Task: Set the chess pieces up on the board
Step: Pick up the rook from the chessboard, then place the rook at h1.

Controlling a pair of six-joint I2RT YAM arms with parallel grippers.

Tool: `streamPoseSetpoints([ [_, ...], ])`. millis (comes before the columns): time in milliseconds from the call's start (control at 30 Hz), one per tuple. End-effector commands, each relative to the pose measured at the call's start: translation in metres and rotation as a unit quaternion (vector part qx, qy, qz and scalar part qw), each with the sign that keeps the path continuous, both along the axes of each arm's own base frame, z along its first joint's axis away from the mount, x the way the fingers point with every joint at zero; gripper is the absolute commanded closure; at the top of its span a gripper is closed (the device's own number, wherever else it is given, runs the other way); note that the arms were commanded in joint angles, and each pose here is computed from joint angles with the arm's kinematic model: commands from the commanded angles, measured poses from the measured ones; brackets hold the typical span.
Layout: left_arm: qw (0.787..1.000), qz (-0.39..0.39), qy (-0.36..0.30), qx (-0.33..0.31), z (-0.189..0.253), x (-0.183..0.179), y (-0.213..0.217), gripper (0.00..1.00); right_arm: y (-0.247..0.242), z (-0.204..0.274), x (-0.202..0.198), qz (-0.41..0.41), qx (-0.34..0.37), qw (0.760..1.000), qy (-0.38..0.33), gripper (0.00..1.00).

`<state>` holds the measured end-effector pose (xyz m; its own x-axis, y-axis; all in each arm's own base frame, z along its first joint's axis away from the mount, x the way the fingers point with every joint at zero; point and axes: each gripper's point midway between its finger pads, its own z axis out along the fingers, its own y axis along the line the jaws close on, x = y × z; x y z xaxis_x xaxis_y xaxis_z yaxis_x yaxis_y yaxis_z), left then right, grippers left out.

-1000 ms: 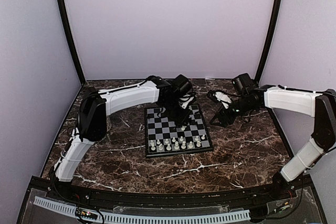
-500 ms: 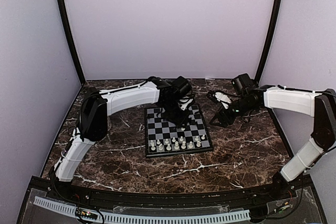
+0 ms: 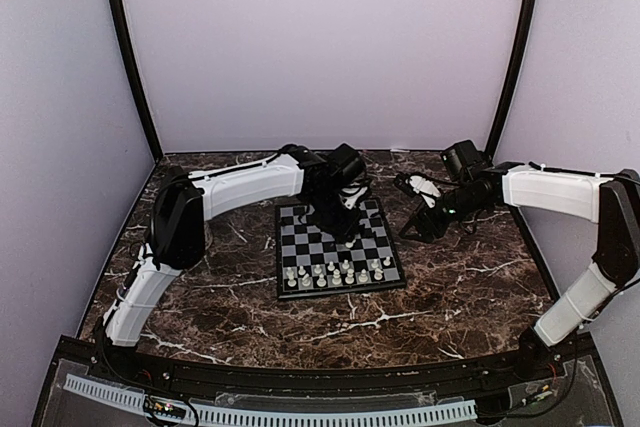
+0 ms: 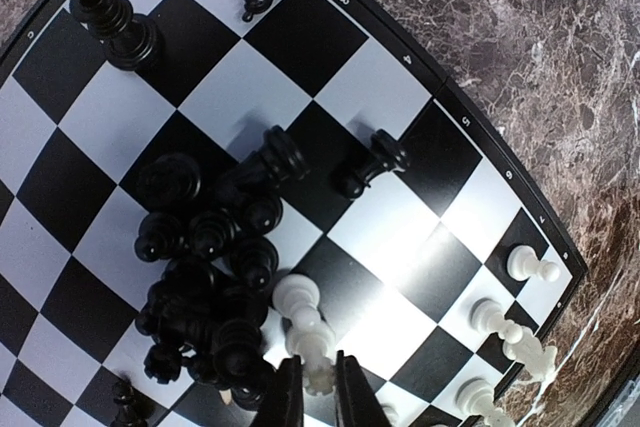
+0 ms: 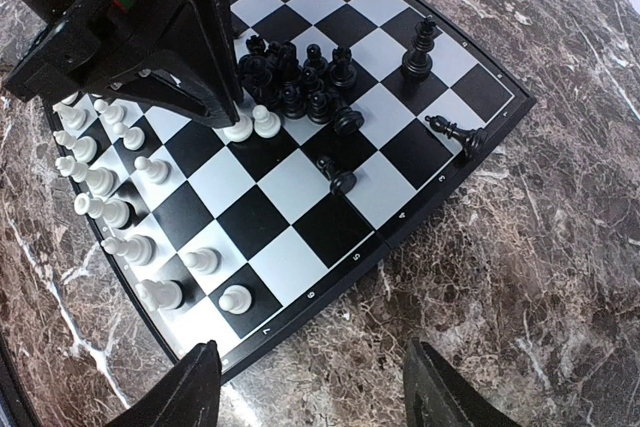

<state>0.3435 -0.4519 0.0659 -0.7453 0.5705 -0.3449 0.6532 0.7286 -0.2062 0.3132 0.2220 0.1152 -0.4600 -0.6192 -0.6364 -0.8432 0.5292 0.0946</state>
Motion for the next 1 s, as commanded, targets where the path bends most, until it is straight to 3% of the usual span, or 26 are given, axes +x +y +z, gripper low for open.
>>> streamPoseSetpoints([
  [0, 1.000, -0.003, -0.007, 0.001, 0.026, -0.003, 0.005, 0.92, 0.000, 0.007, 0.005, 0.001, 0.004, 1.000, -0.014, 0.36],
  [233, 0.999, -0.045, -0.017, -0.009, 0.059, -0.031, 0.002, 0.93, 0.000, 0.007, 0.005, 0.000, 0.003, 1.000, -0.015, 0.36],
  [600, 0.983, -0.169, -0.048, -0.057, 0.077, -0.090, -0.047, 0.93, -0.009, 0.017, 0.014, -0.030, 0.025, 0.999, -0.012, 0.36],
  [967, 0.974, -0.199, -0.049, -0.097, 0.075, -0.105, -0.077, 0.91, -0.045, 0.031, 0.033, -0.098, 0.056, 0.993, -0.022, 0.36],
])
